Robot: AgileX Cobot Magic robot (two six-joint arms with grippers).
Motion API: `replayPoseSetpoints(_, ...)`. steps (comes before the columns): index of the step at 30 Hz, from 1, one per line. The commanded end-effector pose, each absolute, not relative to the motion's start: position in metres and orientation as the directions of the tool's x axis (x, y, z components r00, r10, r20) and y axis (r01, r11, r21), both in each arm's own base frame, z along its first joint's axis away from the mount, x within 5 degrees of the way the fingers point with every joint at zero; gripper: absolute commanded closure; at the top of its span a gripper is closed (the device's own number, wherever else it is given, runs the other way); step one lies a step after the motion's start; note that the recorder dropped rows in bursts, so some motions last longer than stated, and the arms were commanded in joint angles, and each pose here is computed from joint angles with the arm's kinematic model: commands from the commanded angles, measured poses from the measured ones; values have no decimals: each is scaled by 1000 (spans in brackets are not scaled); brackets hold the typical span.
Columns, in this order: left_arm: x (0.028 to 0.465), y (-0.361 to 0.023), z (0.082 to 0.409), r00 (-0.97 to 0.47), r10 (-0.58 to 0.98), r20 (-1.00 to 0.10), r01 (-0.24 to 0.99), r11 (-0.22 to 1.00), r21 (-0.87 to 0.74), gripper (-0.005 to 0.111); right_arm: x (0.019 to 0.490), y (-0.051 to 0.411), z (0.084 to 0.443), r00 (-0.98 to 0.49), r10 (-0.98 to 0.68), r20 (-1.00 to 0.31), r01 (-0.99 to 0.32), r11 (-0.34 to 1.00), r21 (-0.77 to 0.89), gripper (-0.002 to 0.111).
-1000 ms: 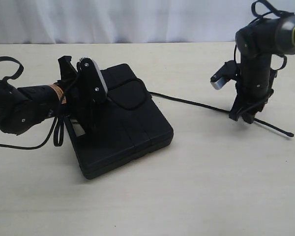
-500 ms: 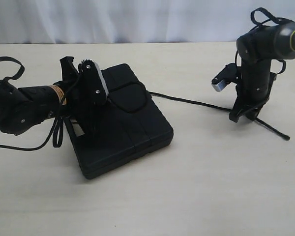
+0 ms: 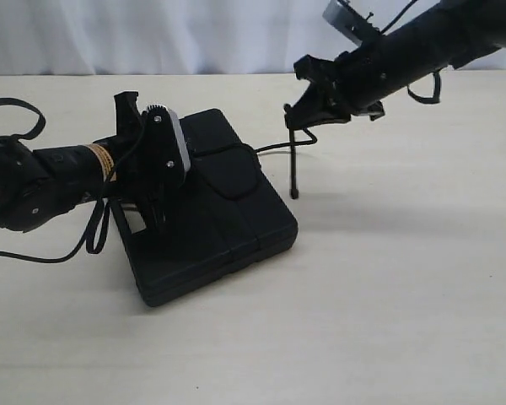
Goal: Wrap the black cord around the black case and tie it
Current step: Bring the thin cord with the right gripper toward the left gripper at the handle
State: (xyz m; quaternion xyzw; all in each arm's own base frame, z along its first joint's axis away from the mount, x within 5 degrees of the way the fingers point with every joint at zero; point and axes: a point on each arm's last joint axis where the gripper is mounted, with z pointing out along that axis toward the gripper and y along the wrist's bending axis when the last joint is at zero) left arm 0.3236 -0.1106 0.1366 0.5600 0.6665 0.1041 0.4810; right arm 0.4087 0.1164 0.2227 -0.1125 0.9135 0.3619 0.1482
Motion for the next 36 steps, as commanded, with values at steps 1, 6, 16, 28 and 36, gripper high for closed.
replayPoseSetpoints(1, 323, -114, 140, 148, 843, -518, 623, 327, 710, 107, 416, 141, 221, -917, 61, -395, -256, 670, 697, 104)
replayPoseSetpoints(6, 325, -116, 145, 204, 837, -508, 578, 315, 752, 107, 423, 154, 214, -932, 208, -297, -133, 567, 813, 104)
replayPoseSetpoints(16, 332, -108, 152, 171, 865, -473, 469, 351, 811, 107, 420, 160, 217, -950, 226, -215, -77, 498, 864, 104)
replayPoseSetpoints(28, 333, -108, 149, 171, 866, -470, 471, 347, 811, 107, 406, 166, 221, -984, 93, -154, -100, 432, 896, 104)
replayPoseSetpoints(36, 334, -107, 149, 159, 861, -482, 460, 368, 808, 107, 402, 169, 220, -985, 47, -167, -131, 430, 893, 104)
